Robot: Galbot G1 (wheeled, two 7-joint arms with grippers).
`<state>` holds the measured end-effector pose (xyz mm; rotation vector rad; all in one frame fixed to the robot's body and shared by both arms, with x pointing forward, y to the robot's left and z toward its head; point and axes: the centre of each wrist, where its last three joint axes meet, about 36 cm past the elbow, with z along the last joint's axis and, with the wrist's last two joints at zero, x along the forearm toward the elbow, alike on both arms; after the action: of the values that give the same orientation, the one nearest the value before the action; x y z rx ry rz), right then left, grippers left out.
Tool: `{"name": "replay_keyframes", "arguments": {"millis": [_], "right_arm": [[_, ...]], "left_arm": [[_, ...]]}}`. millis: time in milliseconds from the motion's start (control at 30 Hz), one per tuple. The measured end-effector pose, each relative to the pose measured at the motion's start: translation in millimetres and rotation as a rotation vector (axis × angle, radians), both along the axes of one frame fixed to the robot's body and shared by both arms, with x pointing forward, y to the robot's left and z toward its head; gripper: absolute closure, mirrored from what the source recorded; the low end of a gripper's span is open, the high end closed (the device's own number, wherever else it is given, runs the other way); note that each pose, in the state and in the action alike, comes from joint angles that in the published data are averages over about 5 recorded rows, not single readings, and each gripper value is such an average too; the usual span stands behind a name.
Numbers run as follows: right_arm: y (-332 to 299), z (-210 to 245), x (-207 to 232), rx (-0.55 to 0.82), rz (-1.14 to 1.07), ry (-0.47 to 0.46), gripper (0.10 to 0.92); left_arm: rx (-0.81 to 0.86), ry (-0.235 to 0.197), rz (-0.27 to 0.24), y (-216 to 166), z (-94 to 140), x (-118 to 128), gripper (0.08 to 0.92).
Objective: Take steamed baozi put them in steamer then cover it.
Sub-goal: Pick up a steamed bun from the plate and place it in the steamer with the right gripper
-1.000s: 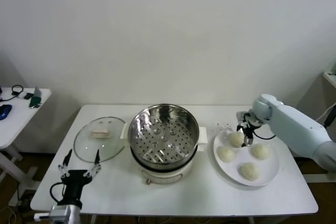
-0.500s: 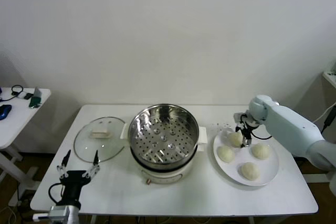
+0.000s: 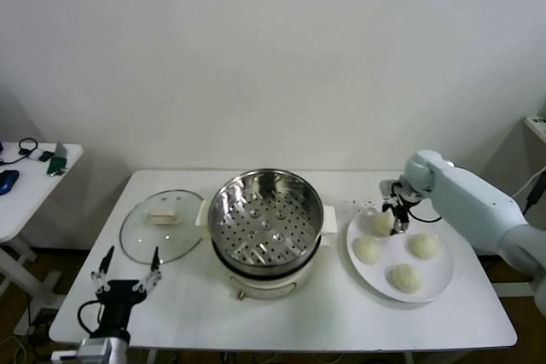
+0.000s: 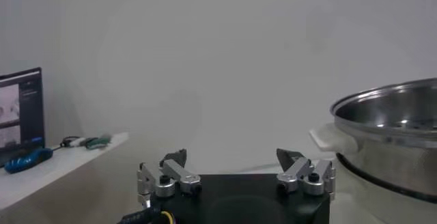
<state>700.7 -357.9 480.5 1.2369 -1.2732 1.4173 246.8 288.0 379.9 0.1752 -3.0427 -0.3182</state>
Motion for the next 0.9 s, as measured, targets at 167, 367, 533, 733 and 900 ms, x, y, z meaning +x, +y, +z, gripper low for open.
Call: {"name": "replay_keyframes", "arguments": {"millis": [167, 367, 533, 733, 900], "right_arm": [[16, 39, 10, -0.011, 0.093, -0.035, 0.301], [56, 105, 21, -0.05, 0.265, -0.095, 0.301], [104, 162, 20, -0.109, 0.452, -0.147, 0.301], [173, 209, 2, -0.184, 0.694, -0.198, 0.301], [230, 224, -18, -0.235, 0.875, -0.215, 0.301]], "left_arm": [[-0.004, 0.005, -0.009, -2, 2, -4, 0.177], [-0.013, 0.01, -0.012, -2, 3, -7, 0.177], [-0.018, 0.014, -0.018, -4, 4, -7, 0.177], [-0.017, 0.02, -0.021, -4, 5, -7, 0.177], [-0.02, 0.03, -0.019, -3, 3, -9, 0.177]]}}
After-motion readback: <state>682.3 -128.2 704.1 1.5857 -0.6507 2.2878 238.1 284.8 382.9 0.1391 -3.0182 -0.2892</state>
